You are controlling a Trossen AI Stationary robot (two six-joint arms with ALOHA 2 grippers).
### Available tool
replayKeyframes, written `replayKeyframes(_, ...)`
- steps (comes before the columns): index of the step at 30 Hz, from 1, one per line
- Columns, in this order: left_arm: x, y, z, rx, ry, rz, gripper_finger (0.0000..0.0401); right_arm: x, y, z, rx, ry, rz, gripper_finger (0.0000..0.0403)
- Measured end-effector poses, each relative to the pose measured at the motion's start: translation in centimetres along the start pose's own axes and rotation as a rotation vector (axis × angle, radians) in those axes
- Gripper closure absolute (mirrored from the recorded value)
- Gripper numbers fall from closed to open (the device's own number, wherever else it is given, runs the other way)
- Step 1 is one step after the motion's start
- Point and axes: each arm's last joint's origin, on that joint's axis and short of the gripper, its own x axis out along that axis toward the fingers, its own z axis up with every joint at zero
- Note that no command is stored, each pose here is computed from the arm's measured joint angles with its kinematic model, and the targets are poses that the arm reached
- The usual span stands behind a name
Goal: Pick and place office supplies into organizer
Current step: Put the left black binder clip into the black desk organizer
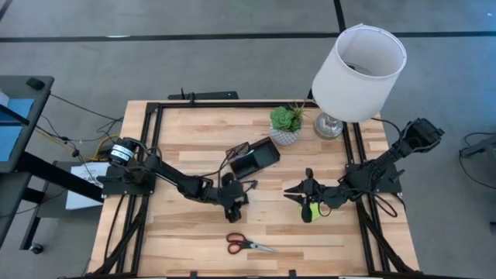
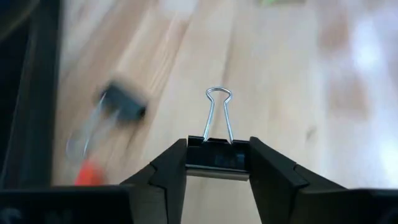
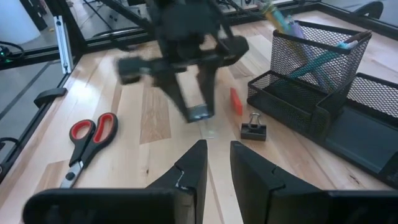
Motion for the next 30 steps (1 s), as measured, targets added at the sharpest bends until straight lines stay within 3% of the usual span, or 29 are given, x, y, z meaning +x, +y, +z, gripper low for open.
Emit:
replayKeyframes(4,0.0,-0.6,2.5,0.057,-0.057,0.040,0.0270,0.0,0.0,0.0,0.000,0.000,0.000,0.0338)
replayKeyframes(8,0.0,-0.2,4.5,0.128,-0.036,0.194,0.0267,0.0,0.0,0.0,0.001,0.000,0.000,0.0338)
replayKeyframes(13,0.1,1.5,6.3,0.103,-0.010,0.335,0.0270,0.0,0.0,0.0,0.001,0.000,0.000,0.0338)
replayKeyframes(22,0.4,4.4,6.6,0.038,0.040,0.430,0.0267,0.0,0.0,0.0,0.000,0.000,0.002,0.0338)
replayKeyframes(30,0.4,5.7,6.5,0.005,0.093,0.465,0.0224,0.0,0.0,0.0,0.003,0.000,0.002,0.0338)
